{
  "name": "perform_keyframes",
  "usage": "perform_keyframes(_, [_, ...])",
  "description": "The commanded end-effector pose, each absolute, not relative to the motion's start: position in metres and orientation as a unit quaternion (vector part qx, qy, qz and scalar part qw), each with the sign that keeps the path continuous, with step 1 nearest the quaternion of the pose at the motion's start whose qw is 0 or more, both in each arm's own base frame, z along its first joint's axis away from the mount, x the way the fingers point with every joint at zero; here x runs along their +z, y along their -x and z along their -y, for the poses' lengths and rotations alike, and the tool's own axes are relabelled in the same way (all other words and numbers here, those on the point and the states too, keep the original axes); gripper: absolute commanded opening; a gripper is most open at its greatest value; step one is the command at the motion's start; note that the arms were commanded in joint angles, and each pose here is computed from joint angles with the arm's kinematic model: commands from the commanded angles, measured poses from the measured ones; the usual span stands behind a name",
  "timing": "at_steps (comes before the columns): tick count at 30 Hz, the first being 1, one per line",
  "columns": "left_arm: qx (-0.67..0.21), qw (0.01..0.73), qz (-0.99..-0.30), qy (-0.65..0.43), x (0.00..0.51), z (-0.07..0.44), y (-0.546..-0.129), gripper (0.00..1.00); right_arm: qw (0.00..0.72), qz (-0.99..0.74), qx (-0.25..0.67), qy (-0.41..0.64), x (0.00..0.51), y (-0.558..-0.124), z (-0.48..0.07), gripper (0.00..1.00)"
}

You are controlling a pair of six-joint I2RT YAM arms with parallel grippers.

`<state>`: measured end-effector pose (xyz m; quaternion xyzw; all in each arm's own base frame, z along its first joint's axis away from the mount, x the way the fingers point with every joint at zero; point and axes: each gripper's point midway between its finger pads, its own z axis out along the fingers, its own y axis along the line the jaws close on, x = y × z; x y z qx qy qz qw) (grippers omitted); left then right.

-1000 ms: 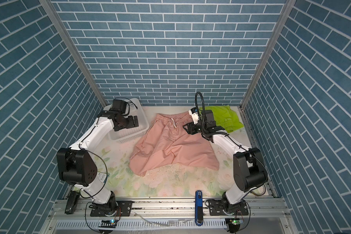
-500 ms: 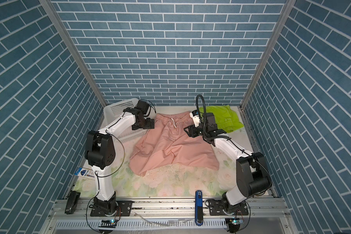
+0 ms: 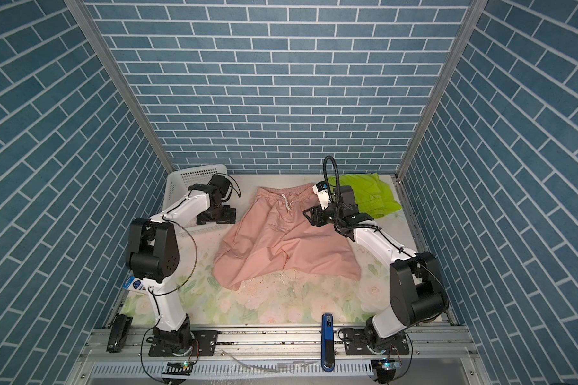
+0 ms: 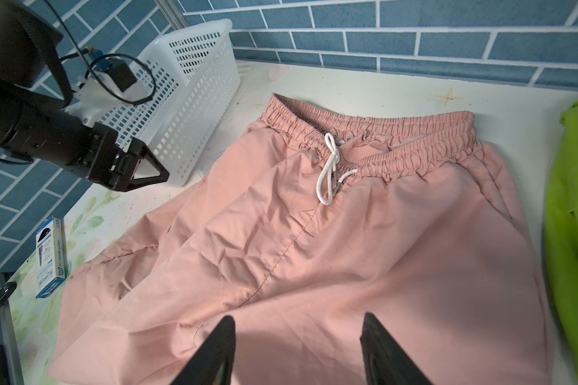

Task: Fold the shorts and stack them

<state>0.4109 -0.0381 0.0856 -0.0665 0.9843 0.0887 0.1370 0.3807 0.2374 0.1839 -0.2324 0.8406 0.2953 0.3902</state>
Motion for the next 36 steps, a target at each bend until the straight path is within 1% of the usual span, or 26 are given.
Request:
perform_keyframes(1, [0.117, 0.132, -0.982, 0.069, 0.098, 0.019, -0.387, 1.00, 0.382, -0.842, 0.305, 0.230, 0.187, -0.382, -0.246, 0.61])
perform_keyframes(5, [0.134, 0.125, -0.979, 0.090, 0.097, -0.005, -0.371, 1.00, 0.372, -0.845, 0.305, 0.234, 0.181, -0.382, -0.250, 0.61])
perform_keyframes(10, [0.158, 0.134, -0.972, 0.115, 0.103, -0.036, -0.371, 1.00, 0.353, -0.857, 0.294, 0.232, 0.168, -0.379, -0.247, 0.61])
perform_keyframes(14, [0.173, 0.136, -0.969, 0.116, 0.106, -0.050, -0.379, 1.00, 0.327, -0.894, 0.234, 0.199, 0.148, -0.370, -0.218, 0.61])
perform_keyframes(17, [0.168, 0.137, -0.968, 0.124, 0.104, -0.055, -0.384, 1.00, 0.310, -0.913, 0.211, 0.159, 0.141, -0.360, -0.193, 0.61])
perform_keyframes(19, [0.165, 0.144, -0.967, 0.128, 0.107, -0.055, -0.387, 1.00, 0.294, -0.931, 0.170, 0.131, 0.131, -0.353, -0.172, 0.61])
perform_keyframes(22, [0.124, 0.171, -0.968, 0.132, 0.126, -0.042, -0.392, 1.00, 0.262, -0.956, 0.104, 0.076, 0.116, -0.340, -0.135, 0.61])
perform_keyframes(25, [0.071, 0.212, -0.966, 0.127, 0.156, -0.021, -0.390, 1.00, 0.239, -0.968, 0.067, 0.016, 0.106, -0.324, -0.103, 0.62])
perform_keyframes(28, [-0.007, 0.235, -0.966, 0.104, 0.173, 0.019, -0.376, 1.00, 0.226, -0.971, 0.043, -0.058, 0.096, -0.309, -0.071, 0.63])
perform_keyframes(31, [-0.069, 0.232, -0.966, 0.090, 0.167, 0.056, -0.345, 1.00, 0.216, -0.969, 0.039, -0.117, 0.086, -0.293, -0.051, 0.64])
perform_keyframes(34, [-0.116, 0.214, -0.966, 0.090, 0.149, 0.078, -0.307, 1.00, 0.217, -0.962, 0.043, -0.160, 0.078, -0.280, -0.036, 0.64])
perform_keyframes(36, [-0.160, 0.204, -0.963, 0.069, 0.136, 0.102, -0.282, 1.00, 0.217, -0.957, 0.054, -0.184, 0.069, -0.274, -0.031, 0.64])
